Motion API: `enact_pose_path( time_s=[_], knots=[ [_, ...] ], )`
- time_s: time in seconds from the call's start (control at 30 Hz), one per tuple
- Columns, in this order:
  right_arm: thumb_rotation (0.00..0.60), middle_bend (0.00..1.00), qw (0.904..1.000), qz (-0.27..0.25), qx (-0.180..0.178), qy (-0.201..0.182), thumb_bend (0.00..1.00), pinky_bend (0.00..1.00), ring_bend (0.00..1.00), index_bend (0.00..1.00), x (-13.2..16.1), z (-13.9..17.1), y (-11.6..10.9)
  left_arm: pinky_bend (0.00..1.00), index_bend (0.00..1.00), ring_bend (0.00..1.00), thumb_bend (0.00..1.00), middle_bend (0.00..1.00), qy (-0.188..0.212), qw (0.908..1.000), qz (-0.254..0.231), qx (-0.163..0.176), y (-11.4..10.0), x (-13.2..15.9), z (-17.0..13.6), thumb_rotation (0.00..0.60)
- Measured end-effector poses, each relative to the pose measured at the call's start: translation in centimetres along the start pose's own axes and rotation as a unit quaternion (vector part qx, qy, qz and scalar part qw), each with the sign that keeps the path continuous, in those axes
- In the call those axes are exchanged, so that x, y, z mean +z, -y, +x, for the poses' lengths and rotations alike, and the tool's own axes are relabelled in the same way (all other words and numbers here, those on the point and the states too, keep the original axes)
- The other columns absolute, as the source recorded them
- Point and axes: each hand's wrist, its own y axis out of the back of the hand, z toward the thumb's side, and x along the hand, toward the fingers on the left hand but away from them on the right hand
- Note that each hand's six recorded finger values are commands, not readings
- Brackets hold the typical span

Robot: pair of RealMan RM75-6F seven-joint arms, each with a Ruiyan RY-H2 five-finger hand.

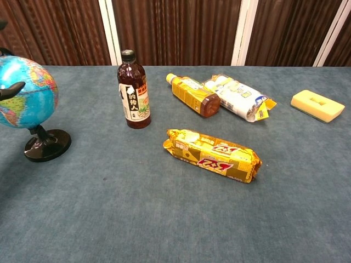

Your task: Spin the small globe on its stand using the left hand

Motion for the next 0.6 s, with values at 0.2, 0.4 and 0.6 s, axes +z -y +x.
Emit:
enact_pose_path(
  time_s=[0.2,0.4,0.6],
  knots=[
    [0.600,0.00,1.0000,-0.001,0.001,0.000,0.07,0.00,0.00,0.00,0.0,0.0,0.0,0.00,0.00,0.00,0.31,0.00,-0.015,0.9999,0.006,0.006,-0.4,-1.0,0.0,0.600],
    [0.600,0.00,1.0000,0.000,0.001,0.001,0.07,0.00,0.00,0.00,0.0,0.1,0.0,0.00,0.00,0.00,0.32,0.00,-0.021,0.9997,0.007,0.011,-1.1,-1.7,-0.4,0.600],
    [0.600,0.00,1.0000,0.000,0.002,0.002,0.07,0.00,0.00,0.00,0.0,0.1,0.1,0.00,0.00,0.00,0.33,0.00,-0.029,0.9994,0.007,0.016,-1.8,-2.3,-0.8,0.600]
  ],
)
